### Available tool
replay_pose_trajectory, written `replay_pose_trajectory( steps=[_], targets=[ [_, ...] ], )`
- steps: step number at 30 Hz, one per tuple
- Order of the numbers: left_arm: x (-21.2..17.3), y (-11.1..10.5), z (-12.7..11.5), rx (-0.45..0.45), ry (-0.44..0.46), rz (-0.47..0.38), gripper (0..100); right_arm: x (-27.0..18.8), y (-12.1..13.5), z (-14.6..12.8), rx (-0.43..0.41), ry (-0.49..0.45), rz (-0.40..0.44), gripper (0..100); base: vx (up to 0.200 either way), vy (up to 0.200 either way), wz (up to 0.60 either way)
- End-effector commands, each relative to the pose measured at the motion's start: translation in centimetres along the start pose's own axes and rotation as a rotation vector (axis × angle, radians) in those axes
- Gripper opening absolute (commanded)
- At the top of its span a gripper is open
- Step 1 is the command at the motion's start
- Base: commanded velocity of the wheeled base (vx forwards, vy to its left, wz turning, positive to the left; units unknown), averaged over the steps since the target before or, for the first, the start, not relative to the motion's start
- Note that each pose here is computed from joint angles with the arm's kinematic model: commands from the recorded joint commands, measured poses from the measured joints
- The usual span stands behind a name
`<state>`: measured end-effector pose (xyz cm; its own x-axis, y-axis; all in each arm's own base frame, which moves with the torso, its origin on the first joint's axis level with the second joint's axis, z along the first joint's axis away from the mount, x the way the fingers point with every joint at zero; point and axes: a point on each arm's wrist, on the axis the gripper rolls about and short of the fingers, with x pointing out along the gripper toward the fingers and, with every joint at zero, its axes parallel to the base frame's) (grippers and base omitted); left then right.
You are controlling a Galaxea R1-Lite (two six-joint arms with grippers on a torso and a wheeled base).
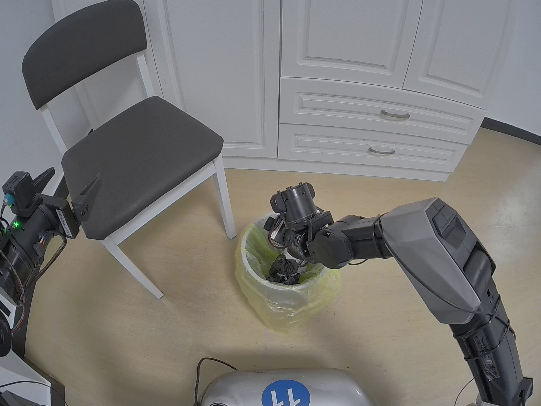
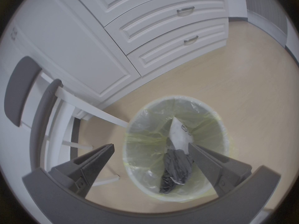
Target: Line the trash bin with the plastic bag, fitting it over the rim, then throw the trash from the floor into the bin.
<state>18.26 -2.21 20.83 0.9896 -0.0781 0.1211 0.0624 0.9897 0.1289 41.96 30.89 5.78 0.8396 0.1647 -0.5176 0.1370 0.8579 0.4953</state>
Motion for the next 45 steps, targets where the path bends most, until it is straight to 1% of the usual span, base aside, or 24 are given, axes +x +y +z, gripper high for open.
replay_pose_trajectory(
  steps=[1, 2, 8, 9, 10, 11, 16, 18, 19, 20, 22, 23, 25, 29, 31, 34, 36, 38, 39, 41, 42, 43, 44, 45],
  targets=[
    [0.0, -0.2, -0.4, 0.001, 0.015, -0.009, 100, -2.5, -0.7, 0.7, -0.095, 0.003, -0.009, 100, 0.0, 0.0, 0.0],
    [0.0, -0.2, -0.4, 0.001, 0.018, -0.009, 100, -2.7, -0.8, 0.8, -0.103, 0.0, -0.006, 100, 0.0, 0.0, 0.0],
    [-0.1, -0.9, -1.2, 0.001, 0.048, -0.044, 100, -4.2, -3.1, 1.5, -0.283, -0.097, 0.054, 100, 0.0, 0.0, 0.0],
    [-0.2, -1.1, -1.3, 0.0, 0.053, -0.057, 100, -4.6, -3.8, 1.7, -0.335, -0.127, 0.076, 100, 0.0, 0.0, 0.0],
    [-0.2, -1.2, -1.4, 0.0, 0.056, -0.061, 100, -4.7, -4.0, 1.7, -0.35, -0.137, 0.084, 100, 0.0, 0.0, 0.0],
    [-0.2, -1.4, -1.4, 0.001, 0.058, -0.074, 100, -5.1, -4.8, 2.1, -0.392, -0.17, 0.104, 100, 0.0, 0.0, 0.0],
    [-0.2, -1.8, -2.3, 0.002, 0.094, -0.094, 100, -6.6, -7.6, 3.3, -0.523, -0.251, 0.202, 100, 0.0, 0.0, 0.0],
    [0.0, -2.2, -3.2, 0.002, 0.133, -0.113, 100, -7.1, -9.6, 4.3, -0.623, -0.332, 0.249, 100, 0.0, 0.0, 0.0],
    [0.0, -2.2, -3.2, 0.002, 0.133, -0.113, 100, -7.1, -9.6, 4.3, -0.623, -0.332, 0.249, 100, 0.0, 0.0, 0.0],
    [0.3, -2.5, -3.9, 0.0, 0.155, -0.124, 100, -7.2, -10.8, 4.9, -0.684, -0.4, 0.265, 100, 0.0, 0.0, 0.0],
    [0.9, -3.0, -4.9, 0.001, 0.175, -0.137, 100, -7.3, -12.1, 5.6, -0.745, -0.466, 0.251, 100, 0.0, 0.0, 0.0],
    [1.2, -3.4, -5.6, 0.0, 0.183, -0.147, 100, -7.4, -12.9, 5.8, -0.78, -0.491, 0.238, 100, 0.0, 0.0, 0.0],
    [1.8, -4.2, -7.0, 0.002, 0.197, -0.173, 100, -7.7, -13.9, 5.7, -0.819, -0.509, 0.214, 100, 0.0, 0.0, 0.0],
    [2.7, -5.7, -9.7, 0.001, 0.174, -0.204, 100, -8.2, -15.1, 5.1, -0.828, -0.508, 0.2, 100, 0.0, 0.0, 0.0],
    [2.9, -6.0, -10.6, 0.009, 0.208, -0.193, 100, -8.6, -15.7, 5.1, -0.819, -0.518, 0.181, 100, 0.0, 0.0, 0.0],
    [2.6, -6.2, -10.9, 0.003, 0.237, -0.163, 100, -9.4, -17.3, 4.9, -0.812, -0.521, 0.151, 100, 0.0, 0.0, 0.0],
    [2.5, -6.1, -10.8, -0.039, 0.243, -0.136, 100, -10.1, -19.2, 4.1, -0.813, -0.452, 0.1, 100, 0.0, 0.0, 0.0],
    [2.4, -6.1, -10.8, -0.056, 0.246, -0.128, 100, -10.8, -19.8, 4.1, -0.811, -0.436, 0.075, 100, 0.0, 0.0, 0.0],
    [2.2, -5.9, -10.9, -0.076, 0.252, -0.111, 100, -12.0, -20.5, 4.1, -0.792, -0.422, 0.029, 100, 0.0, 0.0, 0.0],
    [1.8, -5.6, -11.1, -0.101, 0.27, -0.099, 100, -13.6, -21.2, 4.1, -0.741, -0.413, -0.02, 100, 0.0, 0.0, 0.0],
    [1.7, -5.6, -11.1, -0.103, 0.269, -0.099, 100, -13.8, -21.2, 4.1, -0.738, -0.412, -0.022, 100, 0.0, 0.0, 0.0],
    [1.2, -5.4, -11.2, -0.118, 0.287, -0.094, 100, -14.9, -21.5, 4.1, -0.694, -0.413, -0.053, 100, 0.0, 0.0, 0.0],
    [1.1, -5.4, -11.3, -0.118, 0.291, -0.093, 100, -15.3, -21.6, 4.0, -0.684, -0.411, -0.061, 100, 0.0, 0.0, 0.0],
    [0.4, -5.2, -11.4, -0.116, 0.309, -0.094, 100, -16.3, -21.9, 3.8, -0.651, -0.407, -0.089, 100, 0.0, 0.0, 0.0]
  ],
)
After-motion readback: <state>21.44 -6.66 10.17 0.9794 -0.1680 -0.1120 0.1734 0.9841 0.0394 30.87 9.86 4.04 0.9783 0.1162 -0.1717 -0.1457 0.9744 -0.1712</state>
